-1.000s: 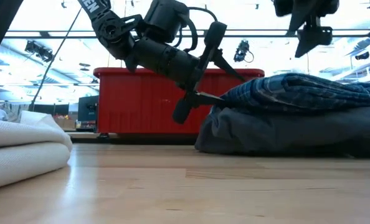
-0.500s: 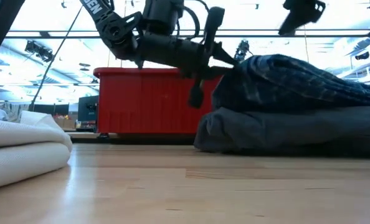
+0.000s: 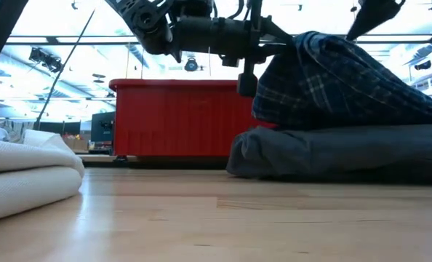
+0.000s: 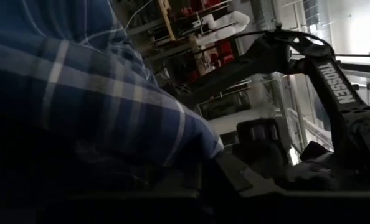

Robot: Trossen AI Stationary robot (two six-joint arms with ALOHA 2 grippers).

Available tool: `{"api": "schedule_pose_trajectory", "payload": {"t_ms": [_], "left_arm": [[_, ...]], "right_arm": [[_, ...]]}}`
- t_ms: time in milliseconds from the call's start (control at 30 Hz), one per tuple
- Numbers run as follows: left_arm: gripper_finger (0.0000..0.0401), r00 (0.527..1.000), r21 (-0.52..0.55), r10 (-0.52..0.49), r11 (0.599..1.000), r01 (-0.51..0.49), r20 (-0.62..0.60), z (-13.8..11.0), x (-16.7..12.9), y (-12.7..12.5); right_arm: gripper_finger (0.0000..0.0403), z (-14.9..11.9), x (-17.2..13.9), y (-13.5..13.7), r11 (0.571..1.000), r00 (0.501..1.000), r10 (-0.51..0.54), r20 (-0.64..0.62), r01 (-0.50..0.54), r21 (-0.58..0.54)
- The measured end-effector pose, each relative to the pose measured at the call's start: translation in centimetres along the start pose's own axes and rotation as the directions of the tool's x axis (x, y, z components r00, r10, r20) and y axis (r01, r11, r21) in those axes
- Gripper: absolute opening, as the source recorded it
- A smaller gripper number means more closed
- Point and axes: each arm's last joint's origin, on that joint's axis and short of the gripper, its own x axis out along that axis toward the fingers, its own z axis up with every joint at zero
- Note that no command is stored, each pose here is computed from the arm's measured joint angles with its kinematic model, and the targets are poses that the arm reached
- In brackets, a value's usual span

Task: Fold laundry
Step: Remove the blue shorts from the red organizer bin

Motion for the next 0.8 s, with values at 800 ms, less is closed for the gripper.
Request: {"api": "schedule_pose_trajectory", "payload": {"t_ms": [800], "left_arm": [[0.0164, 0.876, 0.152, 0.372, 0.928, -0.341, -0.307, -6.4, -1.6, 2.4]], "right_arm": [[0.0345, -2.2, 1.5, -1.9, 0.953, 0.949, -0.009, -0.315, 0.104, 0.284]]}}
